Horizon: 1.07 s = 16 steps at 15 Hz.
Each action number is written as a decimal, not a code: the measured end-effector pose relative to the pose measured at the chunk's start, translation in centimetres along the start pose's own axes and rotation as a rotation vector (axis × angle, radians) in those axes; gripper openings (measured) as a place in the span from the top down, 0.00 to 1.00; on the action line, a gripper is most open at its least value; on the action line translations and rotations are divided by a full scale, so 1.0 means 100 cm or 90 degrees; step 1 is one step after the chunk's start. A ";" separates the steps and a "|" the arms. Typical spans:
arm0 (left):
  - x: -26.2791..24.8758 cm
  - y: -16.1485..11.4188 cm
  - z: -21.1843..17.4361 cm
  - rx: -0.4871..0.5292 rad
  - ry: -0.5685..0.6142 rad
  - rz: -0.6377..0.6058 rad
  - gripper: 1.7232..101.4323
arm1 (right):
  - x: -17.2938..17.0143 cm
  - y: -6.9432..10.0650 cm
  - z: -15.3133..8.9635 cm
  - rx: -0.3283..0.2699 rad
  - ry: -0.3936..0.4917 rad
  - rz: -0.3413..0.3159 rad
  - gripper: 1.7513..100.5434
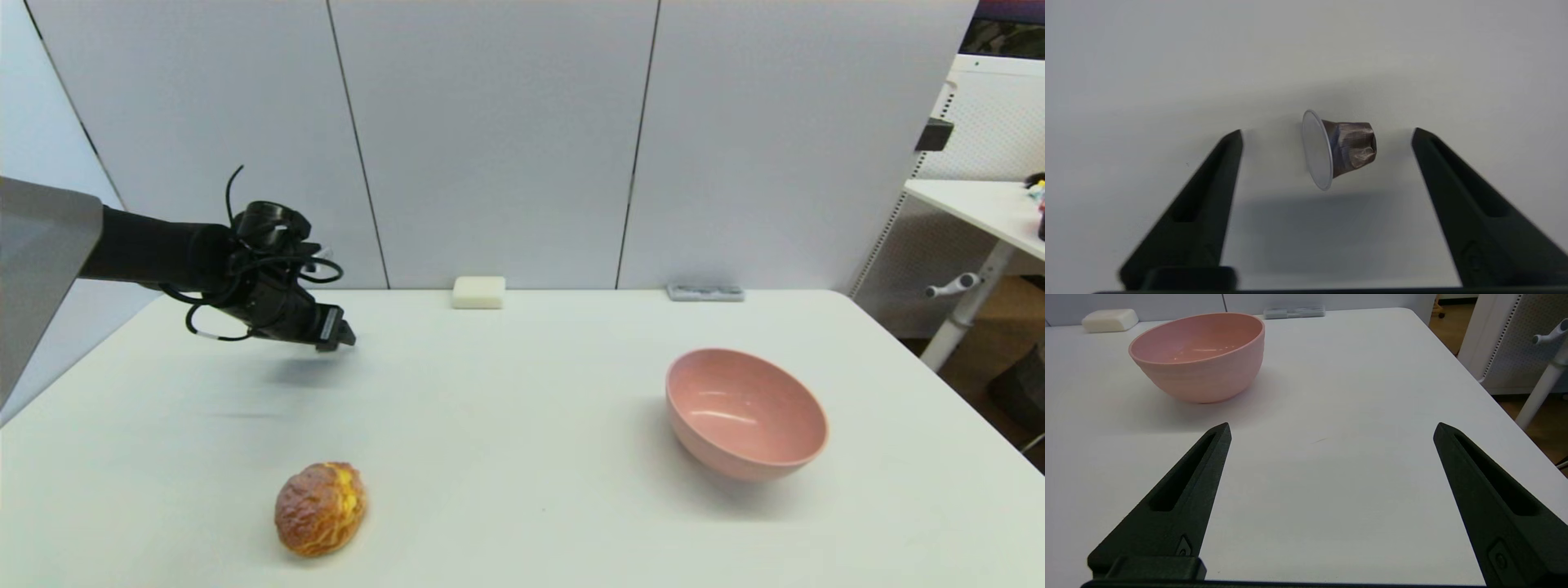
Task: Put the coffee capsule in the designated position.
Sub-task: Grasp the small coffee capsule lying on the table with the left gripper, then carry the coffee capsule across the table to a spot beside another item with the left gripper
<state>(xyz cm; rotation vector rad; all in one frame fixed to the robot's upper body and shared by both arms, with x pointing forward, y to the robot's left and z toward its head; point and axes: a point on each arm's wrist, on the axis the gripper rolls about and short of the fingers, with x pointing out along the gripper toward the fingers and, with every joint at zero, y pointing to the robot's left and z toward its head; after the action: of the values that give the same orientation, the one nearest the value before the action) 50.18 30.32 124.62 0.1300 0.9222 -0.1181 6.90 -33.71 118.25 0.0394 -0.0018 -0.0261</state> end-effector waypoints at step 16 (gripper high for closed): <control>-0.023 -0.028 0.023 0.032 -0.068 -0.057 0.78 | 0.000 0.000 0.000 0.000 0.000 0.000 0.03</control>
<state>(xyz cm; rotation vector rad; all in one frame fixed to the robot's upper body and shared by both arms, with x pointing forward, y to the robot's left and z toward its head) 50.16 27.33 127.71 0.1283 0.8182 -0.2293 6.90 -33.71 118.25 0.0398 -0.0018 -0.0261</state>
